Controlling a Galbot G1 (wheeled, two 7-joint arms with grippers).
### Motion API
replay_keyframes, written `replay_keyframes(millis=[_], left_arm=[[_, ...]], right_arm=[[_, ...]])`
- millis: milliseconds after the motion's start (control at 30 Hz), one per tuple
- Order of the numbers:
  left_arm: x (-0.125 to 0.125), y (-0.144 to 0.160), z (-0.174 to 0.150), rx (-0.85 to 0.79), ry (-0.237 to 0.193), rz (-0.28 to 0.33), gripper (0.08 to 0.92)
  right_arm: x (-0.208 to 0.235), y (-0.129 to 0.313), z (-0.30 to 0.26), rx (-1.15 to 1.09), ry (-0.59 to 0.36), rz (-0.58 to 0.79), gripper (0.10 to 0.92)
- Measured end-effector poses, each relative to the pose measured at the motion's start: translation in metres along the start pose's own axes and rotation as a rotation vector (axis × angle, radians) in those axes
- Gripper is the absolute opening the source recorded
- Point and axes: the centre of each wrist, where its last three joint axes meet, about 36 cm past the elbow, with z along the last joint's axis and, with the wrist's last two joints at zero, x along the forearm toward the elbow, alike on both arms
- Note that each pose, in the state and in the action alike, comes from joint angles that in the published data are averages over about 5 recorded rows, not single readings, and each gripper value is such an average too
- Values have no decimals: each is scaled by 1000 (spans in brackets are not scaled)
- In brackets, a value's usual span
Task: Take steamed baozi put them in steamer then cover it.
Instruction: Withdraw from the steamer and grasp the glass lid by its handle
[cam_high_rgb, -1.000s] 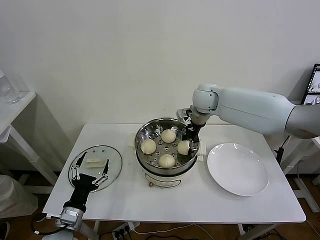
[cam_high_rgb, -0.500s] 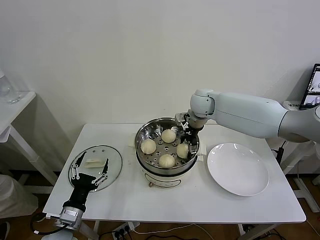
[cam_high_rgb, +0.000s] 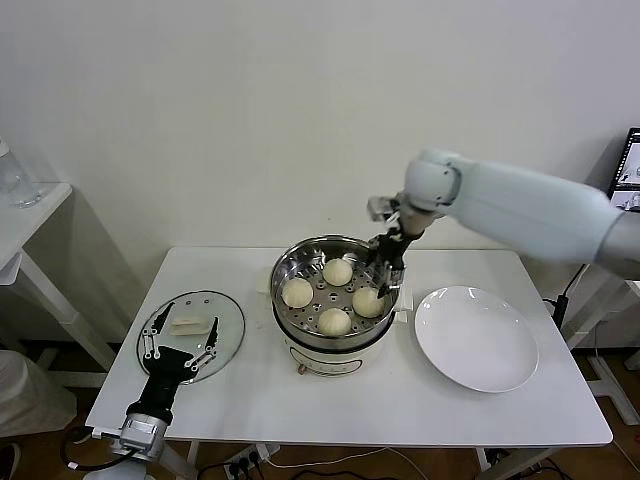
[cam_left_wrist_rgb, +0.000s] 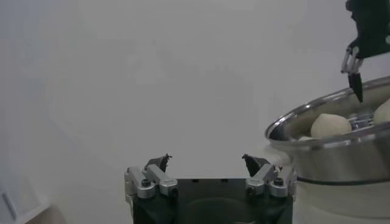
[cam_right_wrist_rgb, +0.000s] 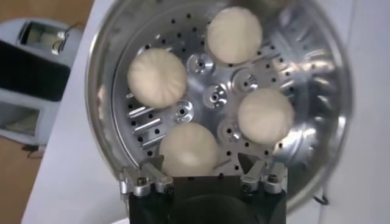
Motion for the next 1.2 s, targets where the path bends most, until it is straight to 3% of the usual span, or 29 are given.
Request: replay_keyframes(millis=[267,533,933,1200], left_arm=[[-2,0,-8,2,-16,-11,823],[-7,4,-16,-5,-30,-38,823],[-18,3,-15,-40,-63,-55,823],[-22,3,-9,-50,-82,-66,823]], right_arm=[[34,33,64,-97,-173,86,823],[30,89,135,-192,-452,373,823],[-35,184,174,-426,-848,963,823],[-96,263,174,-626,-1020,1262,823]])
